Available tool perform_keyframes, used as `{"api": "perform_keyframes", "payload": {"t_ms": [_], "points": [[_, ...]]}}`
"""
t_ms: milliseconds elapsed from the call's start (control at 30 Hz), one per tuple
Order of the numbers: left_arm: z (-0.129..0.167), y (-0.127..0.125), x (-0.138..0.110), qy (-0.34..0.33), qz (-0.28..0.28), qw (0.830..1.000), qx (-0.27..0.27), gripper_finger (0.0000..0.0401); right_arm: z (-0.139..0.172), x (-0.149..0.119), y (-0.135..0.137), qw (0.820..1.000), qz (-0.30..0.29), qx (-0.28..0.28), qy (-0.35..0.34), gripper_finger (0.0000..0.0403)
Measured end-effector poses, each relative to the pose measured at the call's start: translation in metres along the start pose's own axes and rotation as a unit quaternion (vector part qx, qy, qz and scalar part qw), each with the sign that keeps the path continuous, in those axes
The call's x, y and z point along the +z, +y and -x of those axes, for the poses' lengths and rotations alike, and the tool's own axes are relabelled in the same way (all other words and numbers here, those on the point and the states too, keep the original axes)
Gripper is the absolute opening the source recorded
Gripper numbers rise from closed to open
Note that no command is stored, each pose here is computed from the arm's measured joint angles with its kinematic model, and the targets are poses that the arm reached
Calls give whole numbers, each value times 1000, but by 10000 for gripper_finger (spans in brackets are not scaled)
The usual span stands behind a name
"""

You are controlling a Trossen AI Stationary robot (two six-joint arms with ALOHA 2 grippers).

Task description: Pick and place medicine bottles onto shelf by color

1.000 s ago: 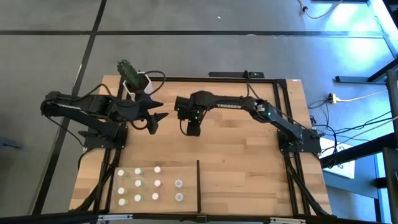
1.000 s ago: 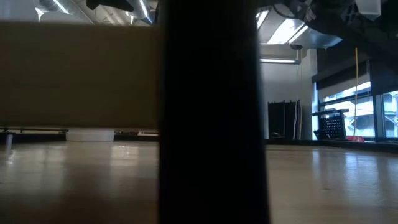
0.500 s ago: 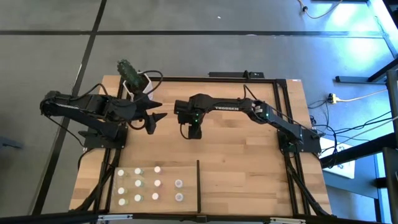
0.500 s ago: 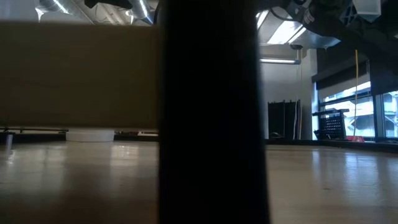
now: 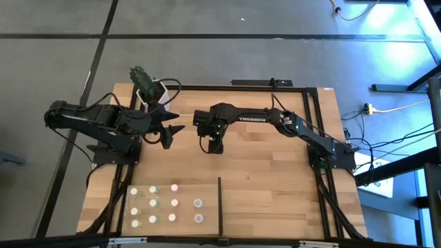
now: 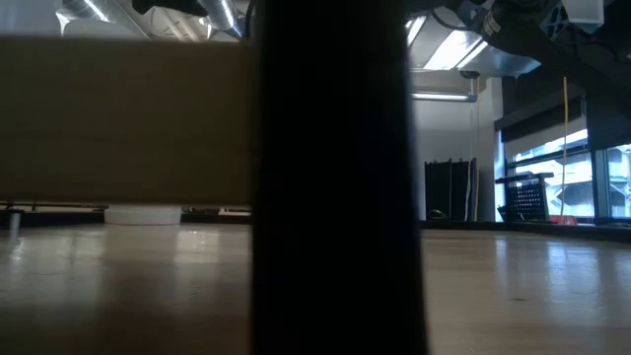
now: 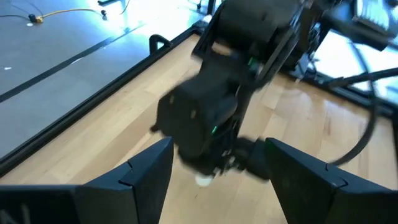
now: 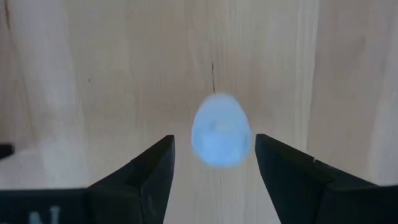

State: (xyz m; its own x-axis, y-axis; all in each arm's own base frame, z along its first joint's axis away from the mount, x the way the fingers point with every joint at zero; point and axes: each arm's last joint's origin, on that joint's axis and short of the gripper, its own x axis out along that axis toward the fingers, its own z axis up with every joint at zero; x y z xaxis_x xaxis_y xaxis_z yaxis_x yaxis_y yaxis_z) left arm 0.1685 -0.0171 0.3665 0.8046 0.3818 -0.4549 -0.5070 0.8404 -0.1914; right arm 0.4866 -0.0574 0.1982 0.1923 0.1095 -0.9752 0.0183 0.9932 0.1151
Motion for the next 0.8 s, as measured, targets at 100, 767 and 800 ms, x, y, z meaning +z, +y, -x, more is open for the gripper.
{"api": "perform_keyframes", "payload": {"t_ms": [100,767,800], "points": [[0,2,-3,15,-11,1000,9,244,15,-1,1,1000,-2,0,1,223],[-59,0,-80,69,-69,994,-51,244,168,-40,46,992,-15,-26,-122,221],[-65,0,-86,63,-67,994,-53,244,175,-42,49,991,-13,-25,-130,221]]}}
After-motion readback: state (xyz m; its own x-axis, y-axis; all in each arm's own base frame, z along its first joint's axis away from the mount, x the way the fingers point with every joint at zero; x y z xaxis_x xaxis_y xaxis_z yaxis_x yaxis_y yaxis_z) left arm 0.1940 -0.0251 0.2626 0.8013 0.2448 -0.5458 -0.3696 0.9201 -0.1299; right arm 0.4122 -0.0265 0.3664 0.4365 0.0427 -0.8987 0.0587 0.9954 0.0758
